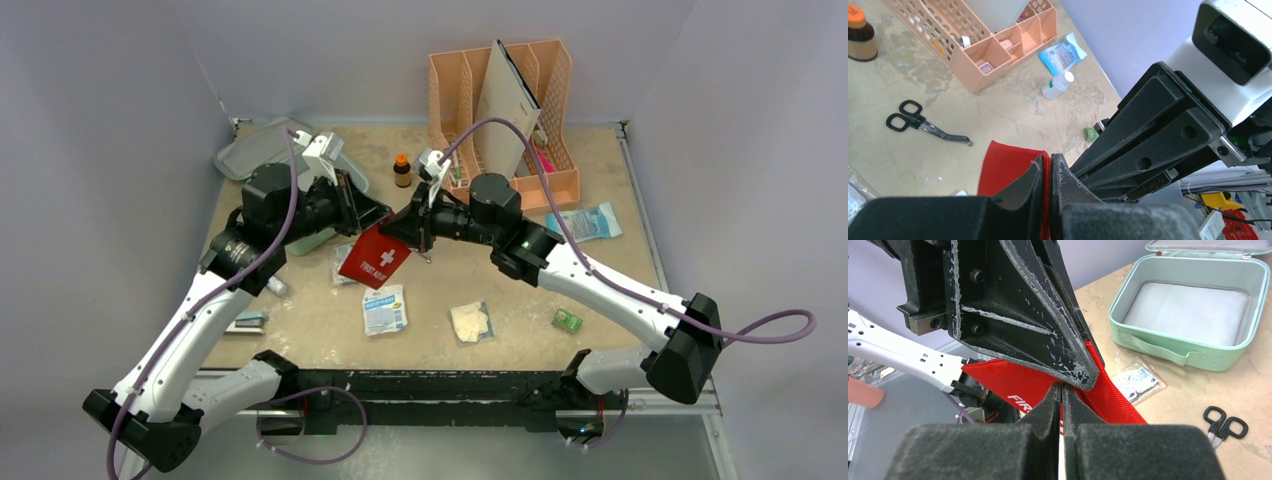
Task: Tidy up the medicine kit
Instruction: Zip the medicine pouch.
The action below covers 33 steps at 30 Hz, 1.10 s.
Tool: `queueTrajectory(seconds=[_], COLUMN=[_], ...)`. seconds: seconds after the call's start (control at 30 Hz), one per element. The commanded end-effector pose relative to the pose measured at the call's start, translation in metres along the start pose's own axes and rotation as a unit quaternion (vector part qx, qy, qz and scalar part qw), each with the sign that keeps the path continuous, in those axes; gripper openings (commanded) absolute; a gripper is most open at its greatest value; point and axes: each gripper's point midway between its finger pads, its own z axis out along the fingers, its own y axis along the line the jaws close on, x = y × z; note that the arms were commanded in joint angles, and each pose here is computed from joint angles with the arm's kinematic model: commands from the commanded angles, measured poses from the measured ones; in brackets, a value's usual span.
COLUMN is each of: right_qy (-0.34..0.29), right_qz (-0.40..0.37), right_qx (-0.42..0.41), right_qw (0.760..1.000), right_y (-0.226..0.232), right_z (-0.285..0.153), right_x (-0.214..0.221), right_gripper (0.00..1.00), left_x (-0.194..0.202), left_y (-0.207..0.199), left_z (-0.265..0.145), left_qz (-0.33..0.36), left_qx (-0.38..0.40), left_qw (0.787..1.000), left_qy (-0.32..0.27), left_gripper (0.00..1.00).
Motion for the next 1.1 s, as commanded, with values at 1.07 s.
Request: queueTrajectory(seconds=[1.07], right_qy=[0.101], right_qz=[0.114], right_qx=[0.104], right_qw=[0.983], right_y=[-0.078], right_z=[-0.028], right_x=[0.128], right_gripper=[0.0], left_x=[-0.032], left_y=[-0.028], left_z=[-0.028], left_qz=[0.041], left_qx=[0.006], left_qw=[0.999], left_qy=[-0.021], left_gripper=[0.0])
